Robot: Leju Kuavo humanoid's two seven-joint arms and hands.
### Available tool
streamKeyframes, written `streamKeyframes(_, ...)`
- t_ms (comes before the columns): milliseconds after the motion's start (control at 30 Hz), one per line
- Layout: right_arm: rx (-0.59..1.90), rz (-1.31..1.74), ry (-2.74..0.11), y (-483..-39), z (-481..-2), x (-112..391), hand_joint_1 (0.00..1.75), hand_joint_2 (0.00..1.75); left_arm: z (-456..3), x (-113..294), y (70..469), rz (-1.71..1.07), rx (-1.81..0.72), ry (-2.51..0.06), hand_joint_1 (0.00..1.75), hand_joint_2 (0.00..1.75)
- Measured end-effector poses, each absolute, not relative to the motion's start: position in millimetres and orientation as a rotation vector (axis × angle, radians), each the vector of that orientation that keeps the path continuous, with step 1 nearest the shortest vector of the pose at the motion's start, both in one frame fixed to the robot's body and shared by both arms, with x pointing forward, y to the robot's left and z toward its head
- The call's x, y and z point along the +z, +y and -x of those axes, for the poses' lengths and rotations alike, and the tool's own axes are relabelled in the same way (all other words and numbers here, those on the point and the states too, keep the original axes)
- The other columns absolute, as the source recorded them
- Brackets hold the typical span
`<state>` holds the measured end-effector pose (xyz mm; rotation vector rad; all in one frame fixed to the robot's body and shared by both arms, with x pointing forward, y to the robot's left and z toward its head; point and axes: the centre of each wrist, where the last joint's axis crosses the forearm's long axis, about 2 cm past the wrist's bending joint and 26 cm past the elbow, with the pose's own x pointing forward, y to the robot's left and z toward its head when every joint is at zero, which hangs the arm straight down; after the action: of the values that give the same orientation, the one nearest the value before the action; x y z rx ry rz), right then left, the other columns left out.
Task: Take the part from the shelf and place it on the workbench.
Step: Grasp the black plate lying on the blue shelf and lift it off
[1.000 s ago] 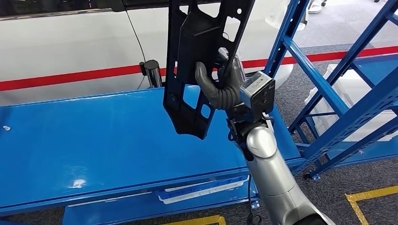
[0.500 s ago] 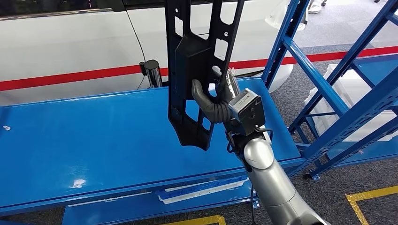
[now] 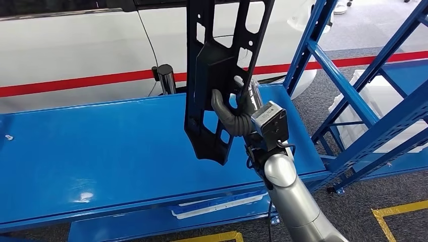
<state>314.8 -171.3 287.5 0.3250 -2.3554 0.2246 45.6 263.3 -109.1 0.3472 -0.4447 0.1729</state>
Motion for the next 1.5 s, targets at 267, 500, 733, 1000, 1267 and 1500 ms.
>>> streamKeyframes(267,0.225,-0.309,-2.355,-172.6,-313.2,281.2,1.75,1.75,-44.8,-109.7,263.0,-0.284,0.237,-0.470,0.00,1.75)
streamKeyframes(500,0.231,-0.308,-2.351,-173.7,-311.2,275.6,1.75,1.75,-43.8,-110.8,269.4,-0.164,0.316,-0.513,0.00,1.75)
streamKeyframes(733,0.225,-0.318,-2.345,-177.2,-309.4,269.2,1.75,1.75,-45.6,-111.2,281.5,-0.082,0.420,-0.574,0.00,1.75)
streamKeyframes(1000,0.235,-0.289,-2.339,-182.1,-305.4,260.4,1.75,1.75,-44.4,-111.2,277.4,-0.070,0.438,-0.580,0.00,1.75)
streamKeyframes(1267,0.236,-0.265,-2.337,-184.7,-303.5,258.7,1.75,1.75,-44.6,-111.0,271.2,-0.059,0.427,-0.587,0.00,1.75)
streamKeyframes(1500,0.253,-0.239,-2.341,-184.1,-301.2,257.3,1.75,1.75,-42.5,-111.1,269.1,-0.044,0.426,-0.608,0.00,1.75)
